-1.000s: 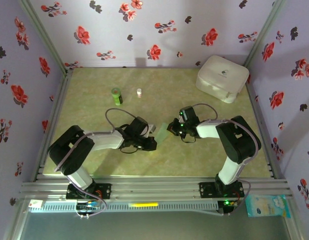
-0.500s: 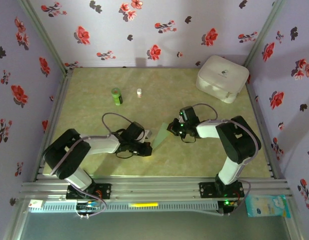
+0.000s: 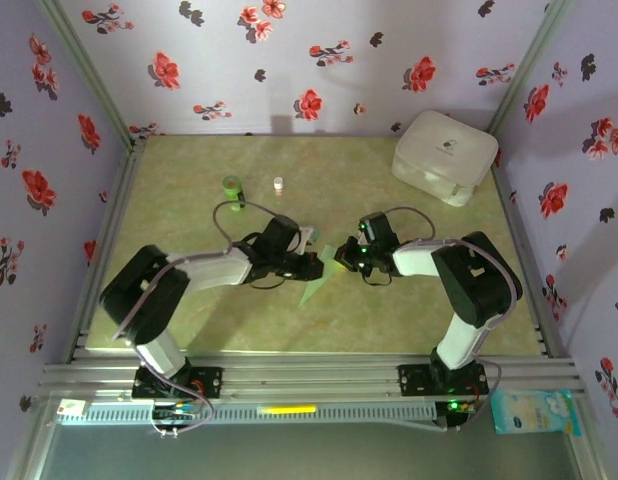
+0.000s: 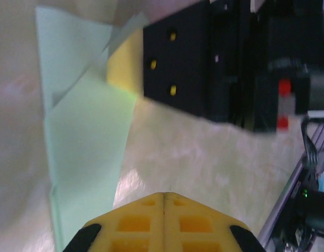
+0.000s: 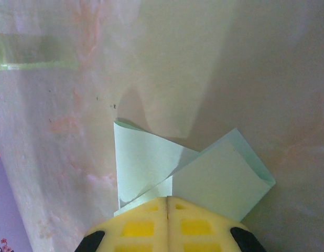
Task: Fold a paper plane with a square sheet of paper (pick it up from the middle)
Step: Fold the wing for the fifth time at the center of the table.
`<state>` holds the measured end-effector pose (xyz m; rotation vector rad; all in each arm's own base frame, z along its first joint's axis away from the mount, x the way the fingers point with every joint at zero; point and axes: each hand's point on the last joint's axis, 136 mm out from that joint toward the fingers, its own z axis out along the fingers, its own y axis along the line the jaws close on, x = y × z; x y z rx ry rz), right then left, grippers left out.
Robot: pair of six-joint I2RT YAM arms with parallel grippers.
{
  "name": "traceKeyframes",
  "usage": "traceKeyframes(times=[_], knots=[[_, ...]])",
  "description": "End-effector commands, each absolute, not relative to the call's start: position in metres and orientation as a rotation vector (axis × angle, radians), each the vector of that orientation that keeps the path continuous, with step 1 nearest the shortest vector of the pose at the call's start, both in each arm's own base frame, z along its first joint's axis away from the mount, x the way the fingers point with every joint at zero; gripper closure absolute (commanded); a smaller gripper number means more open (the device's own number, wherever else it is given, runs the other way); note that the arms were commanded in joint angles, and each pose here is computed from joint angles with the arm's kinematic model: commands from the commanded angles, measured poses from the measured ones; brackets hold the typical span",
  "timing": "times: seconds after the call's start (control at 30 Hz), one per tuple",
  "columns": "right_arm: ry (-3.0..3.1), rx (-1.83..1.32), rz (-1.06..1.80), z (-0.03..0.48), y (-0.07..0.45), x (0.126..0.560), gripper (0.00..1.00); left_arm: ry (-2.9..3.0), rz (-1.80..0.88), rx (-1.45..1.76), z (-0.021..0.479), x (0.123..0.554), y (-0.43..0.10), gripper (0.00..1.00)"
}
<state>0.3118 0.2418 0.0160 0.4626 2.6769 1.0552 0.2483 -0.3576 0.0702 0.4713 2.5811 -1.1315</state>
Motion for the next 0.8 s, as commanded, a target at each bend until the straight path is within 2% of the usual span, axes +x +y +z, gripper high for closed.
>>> traceKeyframes(times=[0.0,0.23,0.5,0.77], knots=[[2.798,0.571,0.85,-0.02,0.214,0.293,1.0,2.587,-1.165,0.5,0.058,0.258,-0.373,1.0],[2.79,0.566,0.863,-0.017,0.214,0.293,1.0,2.689,-1.03,0.471,0.021,0.26,-0.363,1.0],[2.727,0.501,0.925,0.008,0.222,0.304,0.96,2.846,-0.906,0.469,-0.025,0.227,-0.332,1.0],[2.636,0.361,1.016,0.047,0.235,0.317,0.91,2.868,-0.888,0.44,-0.033,0.222,-0.325,1.0]])
